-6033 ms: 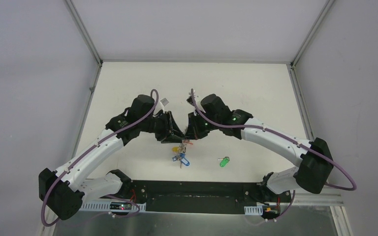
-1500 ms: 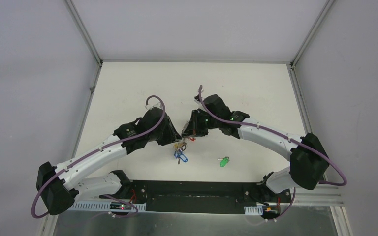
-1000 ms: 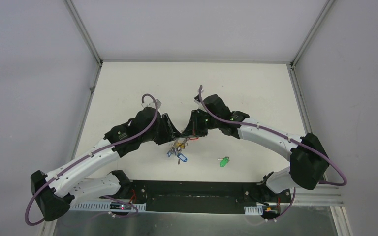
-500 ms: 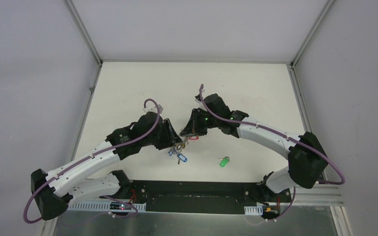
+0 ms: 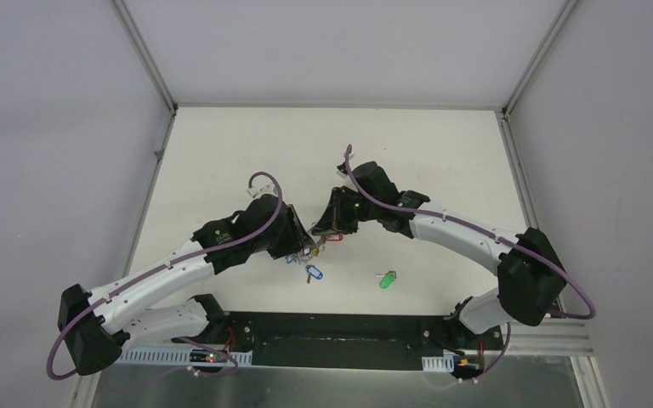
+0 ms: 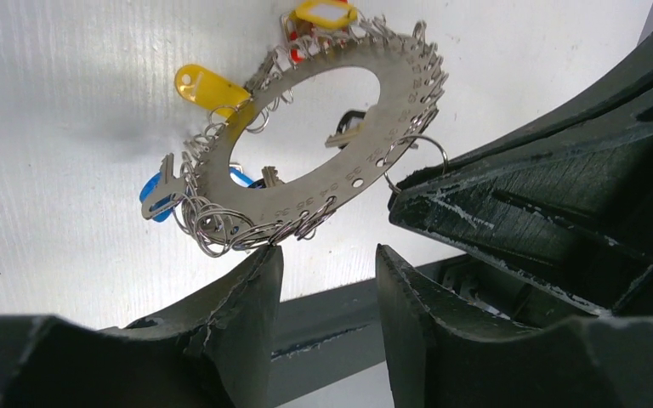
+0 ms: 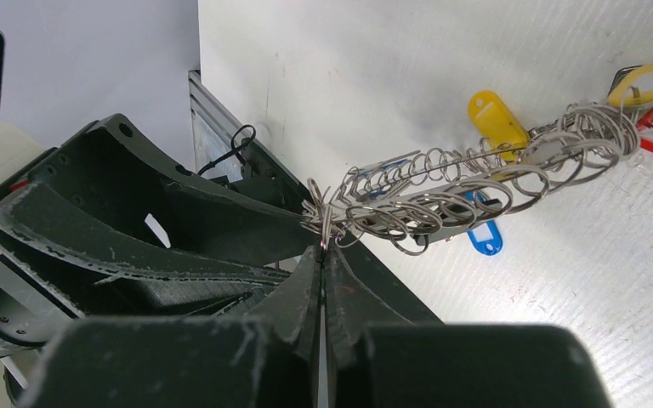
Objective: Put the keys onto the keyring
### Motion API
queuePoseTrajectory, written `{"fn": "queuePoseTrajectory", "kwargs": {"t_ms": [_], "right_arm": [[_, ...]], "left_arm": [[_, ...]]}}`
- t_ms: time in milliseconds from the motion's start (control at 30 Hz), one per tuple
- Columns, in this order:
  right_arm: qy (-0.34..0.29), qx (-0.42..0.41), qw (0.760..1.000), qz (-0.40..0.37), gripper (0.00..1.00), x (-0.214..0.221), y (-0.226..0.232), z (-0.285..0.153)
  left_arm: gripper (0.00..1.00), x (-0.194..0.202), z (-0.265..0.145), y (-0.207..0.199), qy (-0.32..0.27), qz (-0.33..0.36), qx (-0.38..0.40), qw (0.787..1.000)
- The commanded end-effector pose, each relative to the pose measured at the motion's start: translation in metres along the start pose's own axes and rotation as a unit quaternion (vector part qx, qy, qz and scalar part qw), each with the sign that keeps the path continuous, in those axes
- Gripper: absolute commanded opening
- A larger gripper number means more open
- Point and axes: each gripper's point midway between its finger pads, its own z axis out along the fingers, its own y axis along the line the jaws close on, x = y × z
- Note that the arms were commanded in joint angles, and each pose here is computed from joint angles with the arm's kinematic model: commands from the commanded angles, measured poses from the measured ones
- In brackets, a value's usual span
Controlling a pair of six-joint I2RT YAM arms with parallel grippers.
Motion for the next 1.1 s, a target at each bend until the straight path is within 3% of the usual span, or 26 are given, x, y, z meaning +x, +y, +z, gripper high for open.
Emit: {"fn": "queuePoseTrajectory", "kwargs": {"t_ms": [0,367,633,1067], "right_arm": [[-0.016,-0.046,0.999,-0.013,0.0,-0.01,0.024,-0.005],[-0.014,-0.046,0.999,-0.011,0.0,-0.01,0.024,-0.005],[-0.013,-0.047,0.999,-0.01,0.0,-0.01,0.023,-0.004],[-0.011,-0.046,0.999,-0.011,0.0,-0.008,0.022,-0.004]], "left_arm": [[0.45,-0.011,0.003,-0.011,-0.033,-0.003,0.017,0.999],[0.4,-0.019,0.006,-0.016,-0.051,-0.007,0.024,0.998],[0.27,-0.028,-0.002,-0.02,-0.076,-0.009,0.037,0.996],[0.27,-0.031,-0.016,-0.014,-0.092,0.002,0.055,0.994]]}}
